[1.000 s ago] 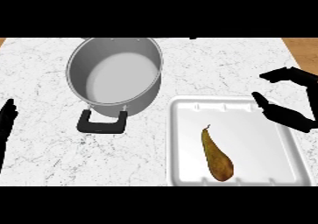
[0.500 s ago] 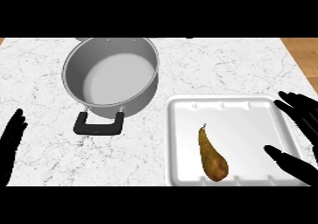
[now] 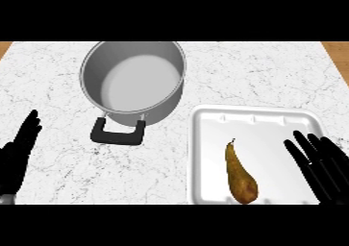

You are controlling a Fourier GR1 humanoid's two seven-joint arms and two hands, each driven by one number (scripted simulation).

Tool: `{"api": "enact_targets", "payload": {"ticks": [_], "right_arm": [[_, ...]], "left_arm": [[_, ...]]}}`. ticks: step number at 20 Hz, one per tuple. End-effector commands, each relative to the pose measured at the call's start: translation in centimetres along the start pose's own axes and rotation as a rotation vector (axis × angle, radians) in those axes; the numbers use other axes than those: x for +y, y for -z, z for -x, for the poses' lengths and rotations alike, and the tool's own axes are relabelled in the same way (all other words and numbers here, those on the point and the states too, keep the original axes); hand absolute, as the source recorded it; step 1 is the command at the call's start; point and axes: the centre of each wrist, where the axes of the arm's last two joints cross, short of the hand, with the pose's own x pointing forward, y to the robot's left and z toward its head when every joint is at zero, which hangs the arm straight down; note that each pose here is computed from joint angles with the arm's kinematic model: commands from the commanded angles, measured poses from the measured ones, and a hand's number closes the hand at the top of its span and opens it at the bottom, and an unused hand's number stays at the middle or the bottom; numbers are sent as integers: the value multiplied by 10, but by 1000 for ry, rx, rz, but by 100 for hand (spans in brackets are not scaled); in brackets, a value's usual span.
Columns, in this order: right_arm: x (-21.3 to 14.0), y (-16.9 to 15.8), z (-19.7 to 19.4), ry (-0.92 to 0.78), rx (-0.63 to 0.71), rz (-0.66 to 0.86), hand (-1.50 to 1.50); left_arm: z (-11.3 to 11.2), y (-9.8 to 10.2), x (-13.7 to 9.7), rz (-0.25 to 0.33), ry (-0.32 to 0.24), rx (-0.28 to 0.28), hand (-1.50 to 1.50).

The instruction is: Pick the pear from the tray and place it in the pot

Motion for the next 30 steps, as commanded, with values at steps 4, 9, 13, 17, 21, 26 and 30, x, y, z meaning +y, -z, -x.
{"api": "enact_targets", "payload": {"ticks": [4,9,13,17,21,26,30], "right_arm": [[5,-1,-29,-247,182,-288,-150],[26,13,-69,-292,265,-472,-150],[44,46,-99,-306,314,-538,-150],[48,60,-122,-322,312,-593,-150],[65,71,-126,-384,358,-608,-150],[59,95,-136,-418,367,-625,-150],[94,87,-125,-420,405,-647,-150]], "left_arm": [[-19,12,-9,44,-4,-29,0],[-14,18,-14,39,-1,-22,0],[-16,13,-14,51,1,-27,0],[-14,14,-4,30,5,-16,0],[-9,10,-8,35,2,-12,0],[2,3,-20,23,5,-10,0],[-8,3,-2,36,-3,-11,0]]}}
